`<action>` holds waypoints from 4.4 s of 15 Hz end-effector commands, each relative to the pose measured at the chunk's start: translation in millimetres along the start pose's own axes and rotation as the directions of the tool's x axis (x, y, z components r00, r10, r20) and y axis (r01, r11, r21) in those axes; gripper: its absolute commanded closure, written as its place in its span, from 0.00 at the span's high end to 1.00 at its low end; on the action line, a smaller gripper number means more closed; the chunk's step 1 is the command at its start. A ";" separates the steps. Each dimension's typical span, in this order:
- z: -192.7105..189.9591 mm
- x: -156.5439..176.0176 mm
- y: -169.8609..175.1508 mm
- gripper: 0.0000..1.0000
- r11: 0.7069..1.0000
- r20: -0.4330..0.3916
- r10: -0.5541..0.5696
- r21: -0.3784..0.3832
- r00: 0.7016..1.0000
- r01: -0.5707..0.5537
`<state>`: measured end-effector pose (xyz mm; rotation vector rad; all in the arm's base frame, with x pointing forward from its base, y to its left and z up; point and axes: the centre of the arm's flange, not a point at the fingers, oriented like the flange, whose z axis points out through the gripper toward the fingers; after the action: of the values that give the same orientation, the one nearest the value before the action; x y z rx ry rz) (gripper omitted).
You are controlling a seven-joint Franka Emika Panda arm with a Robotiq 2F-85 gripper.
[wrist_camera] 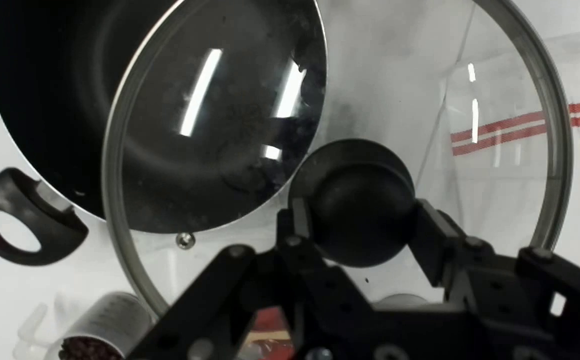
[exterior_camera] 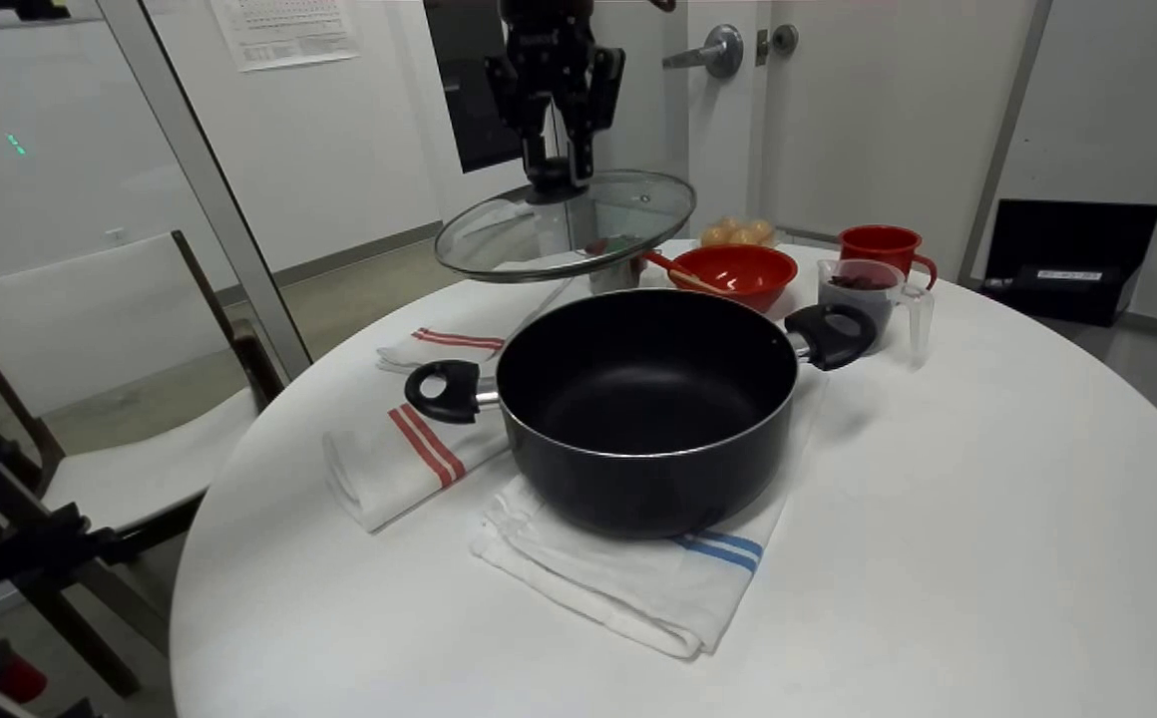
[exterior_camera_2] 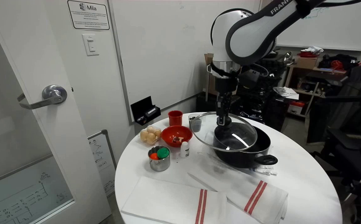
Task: Place the lid on the pot
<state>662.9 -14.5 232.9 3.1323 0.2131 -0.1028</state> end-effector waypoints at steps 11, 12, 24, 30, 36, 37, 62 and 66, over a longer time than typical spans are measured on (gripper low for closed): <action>18.1 -48.6 101.2 0.25 0.914 0.058 0.397 0.067 0.916 -0.400; 20.7 -47.3 103.9 0.25 0.905 0.061 0.418 0.054 0.906 -0.421; 46.0 -26.8 124.3 0.25 0.838 0.086 0.541 0.028 0.836 -0.545; 61.8 -22.8 134.2 0.25 0.819 0.095 0.568 0.031 0.817 -0.573; 71.1 -27.8 139.0 0.25 0.803 0.105 0.587 0.048 0.803 -0.594; 71.1 -28.0 139.0 0.25 0.802 0.105 0.589 0.050 0.801 -0.595; 81.1 -56.1 141.7 0.25 0.767 0.143 0.619 0.100 0.772 -0.634; 82.1 -60.0 142.1 0.25 0.764 0.146 0.623 0.095 0.768 -0.638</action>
<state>631.2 -169.1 149.6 3.1025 -0.8940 -0.2706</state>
